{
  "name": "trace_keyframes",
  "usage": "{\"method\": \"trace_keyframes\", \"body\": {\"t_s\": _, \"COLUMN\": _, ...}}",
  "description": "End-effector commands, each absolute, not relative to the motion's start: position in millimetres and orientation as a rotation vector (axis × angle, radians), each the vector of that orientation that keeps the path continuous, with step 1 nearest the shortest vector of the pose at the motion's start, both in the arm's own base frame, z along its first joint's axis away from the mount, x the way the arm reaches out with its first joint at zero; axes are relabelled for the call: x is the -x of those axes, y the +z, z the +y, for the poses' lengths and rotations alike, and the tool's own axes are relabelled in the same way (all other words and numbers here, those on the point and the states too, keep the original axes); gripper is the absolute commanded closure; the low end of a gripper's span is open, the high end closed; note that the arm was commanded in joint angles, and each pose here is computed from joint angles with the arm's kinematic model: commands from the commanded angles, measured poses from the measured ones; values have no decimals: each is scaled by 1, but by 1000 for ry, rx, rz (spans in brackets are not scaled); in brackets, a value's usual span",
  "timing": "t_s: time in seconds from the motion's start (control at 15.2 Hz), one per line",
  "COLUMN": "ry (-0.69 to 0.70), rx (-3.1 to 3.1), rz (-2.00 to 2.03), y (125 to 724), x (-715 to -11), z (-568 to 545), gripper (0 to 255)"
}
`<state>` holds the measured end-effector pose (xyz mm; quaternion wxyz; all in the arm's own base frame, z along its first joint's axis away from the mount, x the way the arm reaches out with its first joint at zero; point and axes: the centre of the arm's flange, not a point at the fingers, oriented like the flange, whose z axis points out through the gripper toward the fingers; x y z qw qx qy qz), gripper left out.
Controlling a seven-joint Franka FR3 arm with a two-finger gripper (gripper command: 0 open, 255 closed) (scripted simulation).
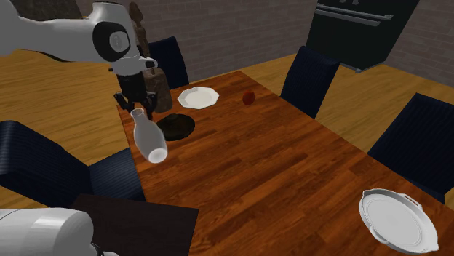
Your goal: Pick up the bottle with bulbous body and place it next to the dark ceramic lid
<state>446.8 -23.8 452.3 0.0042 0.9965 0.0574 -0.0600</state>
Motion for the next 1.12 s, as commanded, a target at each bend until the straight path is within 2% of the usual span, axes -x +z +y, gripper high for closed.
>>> {"method": "trace_keyframes", "body": {"t_s": 0.0, "ry": -186, "rx": -3123, "rz": 180, "y": 442, "x": -447, "z": -24, "gripper": 255}}
{"method": "trace_keyframes", "body": {"t_s": 0.73, "ry": -186, "rx": -3123, "rz": 180, "y": 384, "x": -447, "z": -24, "gripper": 255}}
{"method": "trace_keyframes", "body": {"t_s": 1.06, "ry": -186, "rx": -3123, "rz": 180, "y": 381, "x": -447, "z": -24, "gripper": 255}}
